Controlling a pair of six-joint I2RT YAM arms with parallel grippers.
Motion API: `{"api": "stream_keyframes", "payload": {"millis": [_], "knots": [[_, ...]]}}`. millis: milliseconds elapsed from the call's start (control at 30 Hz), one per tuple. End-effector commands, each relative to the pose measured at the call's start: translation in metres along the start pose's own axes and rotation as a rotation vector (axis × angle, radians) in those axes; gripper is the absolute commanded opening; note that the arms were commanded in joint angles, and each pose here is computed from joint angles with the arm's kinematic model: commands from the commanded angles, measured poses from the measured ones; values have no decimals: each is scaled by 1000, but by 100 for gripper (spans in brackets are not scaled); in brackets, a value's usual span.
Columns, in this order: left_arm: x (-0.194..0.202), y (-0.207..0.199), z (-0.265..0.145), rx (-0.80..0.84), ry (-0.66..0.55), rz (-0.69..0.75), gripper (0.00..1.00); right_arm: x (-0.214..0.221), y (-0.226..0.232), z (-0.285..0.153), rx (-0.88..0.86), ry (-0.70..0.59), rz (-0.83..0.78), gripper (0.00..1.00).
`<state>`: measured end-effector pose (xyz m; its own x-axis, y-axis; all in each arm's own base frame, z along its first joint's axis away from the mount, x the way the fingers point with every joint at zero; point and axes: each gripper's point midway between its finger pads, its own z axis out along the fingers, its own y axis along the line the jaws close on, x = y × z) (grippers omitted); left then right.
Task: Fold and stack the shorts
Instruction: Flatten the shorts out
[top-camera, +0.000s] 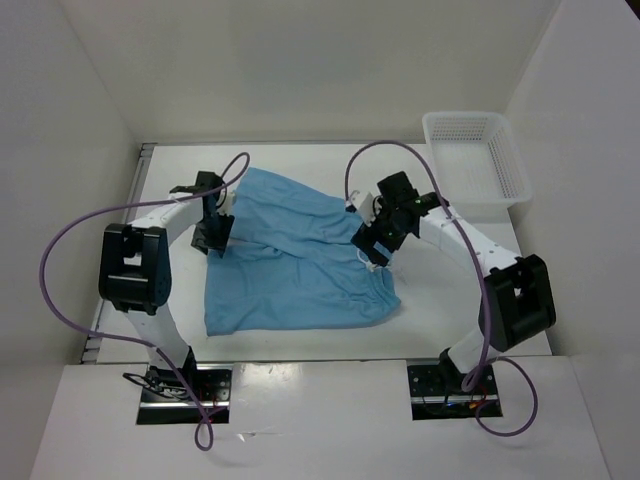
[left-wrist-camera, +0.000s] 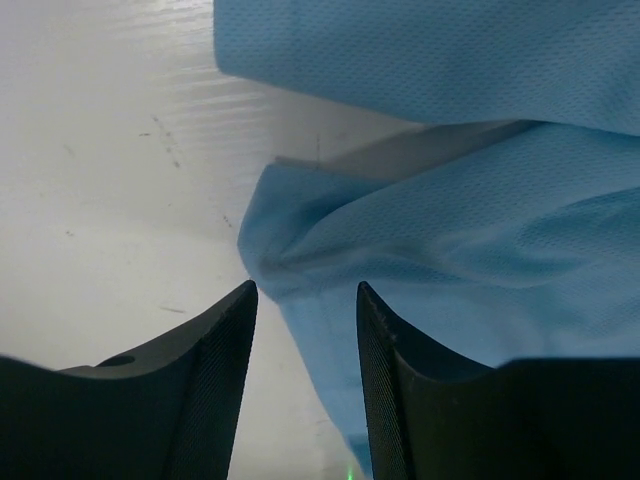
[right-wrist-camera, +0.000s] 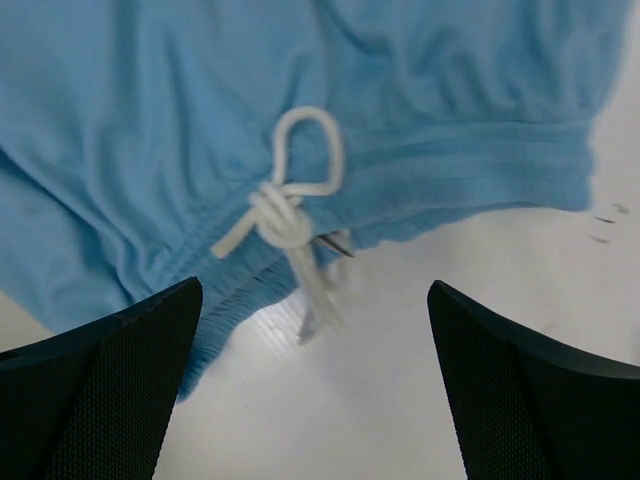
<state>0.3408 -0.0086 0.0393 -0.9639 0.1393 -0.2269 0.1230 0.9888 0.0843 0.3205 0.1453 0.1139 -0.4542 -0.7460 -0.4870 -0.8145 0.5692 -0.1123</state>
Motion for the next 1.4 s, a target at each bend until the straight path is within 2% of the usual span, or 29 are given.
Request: {"api": "stream_keyframes", "payload": {"millis": [0,100,267,533,633,667,733,800,833,900,933,967,1033,1067,1133,1167,1233,1367], "knots": [[-14,-8,10,25,-68,9,52,22,35,6,-69,61,-71,97],[-20,1,28,-46,-71,15,51,50,56,22,-65,138,-140,96],[-17,19,45,-141,-64,1,51,98,45,33,92,284,-242,97],[-23,35,35,-190,-93,-25,51,108,32,28,186,303,-278,97],[-29,23,10,-111,-124,-24,51,70,35,11,149,189,-243,99],[-32,20,1,-87,-133,-23,51,36,30,-1,163,98,-218,100],[-35,7,-24,-2,-147,-17,51,-3,39,-14,95,-23,-155,100],[-58,-6,-56,72,-211,-4,51,-53,39,-42,70,-165,-127,100],[-69,-5,-65,70,-246,-5,64,-78,44,-54,31,-250,-107,100],[-99,-6,-79,90,-312,-3,68,-96,43,-57,31,-314,-66,100],[-104,-6,-77,91,-308,-3,68,-101,37,-48,50,-314,-27,100],[-108,-9,-59,105,-271,-1,68,-112,28,-42,85,-345,-19,100],[-125,-6,-47,111,-269,-8,68,-110,-9,-30,204,-338,39,100],[-123,-4,-21,112,-216,-17,68,-113,-25,-16,242,-341,66,100],[-126,-4,-6,114,-193,-17,68,-105,-64,-10,323,-327,124,98],[-128,-7,6,126,-181,-16,68,-97,-77,6,337,-292,159,98],[-129,-12,15,129,-178,-6,68,-92,-110,5,382,-294,222,97],[-107,-17,47,115,-104,2,67,-76,-136,24,394,-249,292,94]]}}
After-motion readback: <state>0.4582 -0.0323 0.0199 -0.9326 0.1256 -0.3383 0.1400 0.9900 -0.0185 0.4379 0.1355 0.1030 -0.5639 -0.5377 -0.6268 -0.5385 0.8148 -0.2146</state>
